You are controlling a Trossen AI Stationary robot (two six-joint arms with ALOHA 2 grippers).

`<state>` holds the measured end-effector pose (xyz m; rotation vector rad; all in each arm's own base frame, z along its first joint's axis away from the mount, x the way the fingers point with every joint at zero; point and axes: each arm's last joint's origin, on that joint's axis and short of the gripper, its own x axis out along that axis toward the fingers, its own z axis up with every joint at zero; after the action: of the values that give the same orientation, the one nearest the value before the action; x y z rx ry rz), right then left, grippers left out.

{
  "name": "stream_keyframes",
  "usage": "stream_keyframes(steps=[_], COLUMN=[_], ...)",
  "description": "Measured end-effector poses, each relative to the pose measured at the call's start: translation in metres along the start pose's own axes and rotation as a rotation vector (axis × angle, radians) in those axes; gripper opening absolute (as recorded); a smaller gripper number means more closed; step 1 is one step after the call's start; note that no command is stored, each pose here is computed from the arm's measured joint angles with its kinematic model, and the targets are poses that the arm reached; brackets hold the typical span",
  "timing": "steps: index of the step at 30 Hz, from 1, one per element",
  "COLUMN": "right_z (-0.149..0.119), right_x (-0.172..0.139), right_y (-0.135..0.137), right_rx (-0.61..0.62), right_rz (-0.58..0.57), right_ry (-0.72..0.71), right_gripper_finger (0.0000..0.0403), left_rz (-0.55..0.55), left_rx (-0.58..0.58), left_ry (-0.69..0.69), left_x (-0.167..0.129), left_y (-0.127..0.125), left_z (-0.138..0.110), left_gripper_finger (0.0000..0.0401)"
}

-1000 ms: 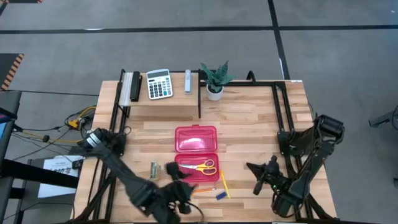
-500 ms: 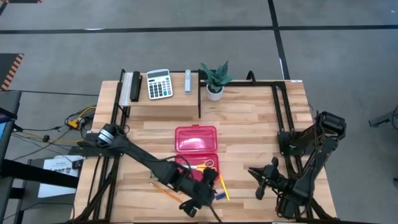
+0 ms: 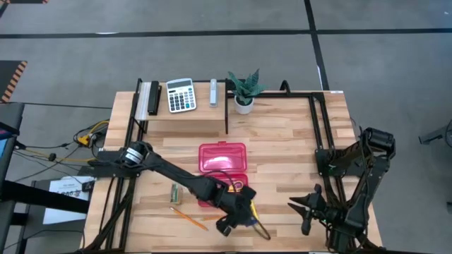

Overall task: Pack school essentials
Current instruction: Put the right orange pencil into the red supply box

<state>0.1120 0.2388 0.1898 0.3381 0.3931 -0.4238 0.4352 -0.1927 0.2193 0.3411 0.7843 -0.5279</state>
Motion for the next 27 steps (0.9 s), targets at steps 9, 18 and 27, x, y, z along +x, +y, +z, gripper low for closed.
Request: stream_keyframes(steps=[9, 18, 27], right_z=[-0.001, 0.000, 0.001], right_x=[-0.001, 0.001, 0.002], right_y=[0.000, 0.000, 0.002], right_rx=[-0.066, -0.153, -0.130], right_rz=[0.007, -0.001, 0.005], right_ry=[0.001, -0.002, -0.003], right_gripper_finger=[0.0108, 0.0108, 0.0108], left_rz=[0.193, 0.450, 0.512], left_rx=[-0.281, -0.378, -0.400], left_ry=[0.159, 0.144, 0.017], left_x=[0.000, 0.011, 0.028], left_y=[-0.064, -0.115, -0.147], left_z=[-0.009, -0.040, -0.078], left_gripper_finger=[0.0171, 0.0170, 0.0170])
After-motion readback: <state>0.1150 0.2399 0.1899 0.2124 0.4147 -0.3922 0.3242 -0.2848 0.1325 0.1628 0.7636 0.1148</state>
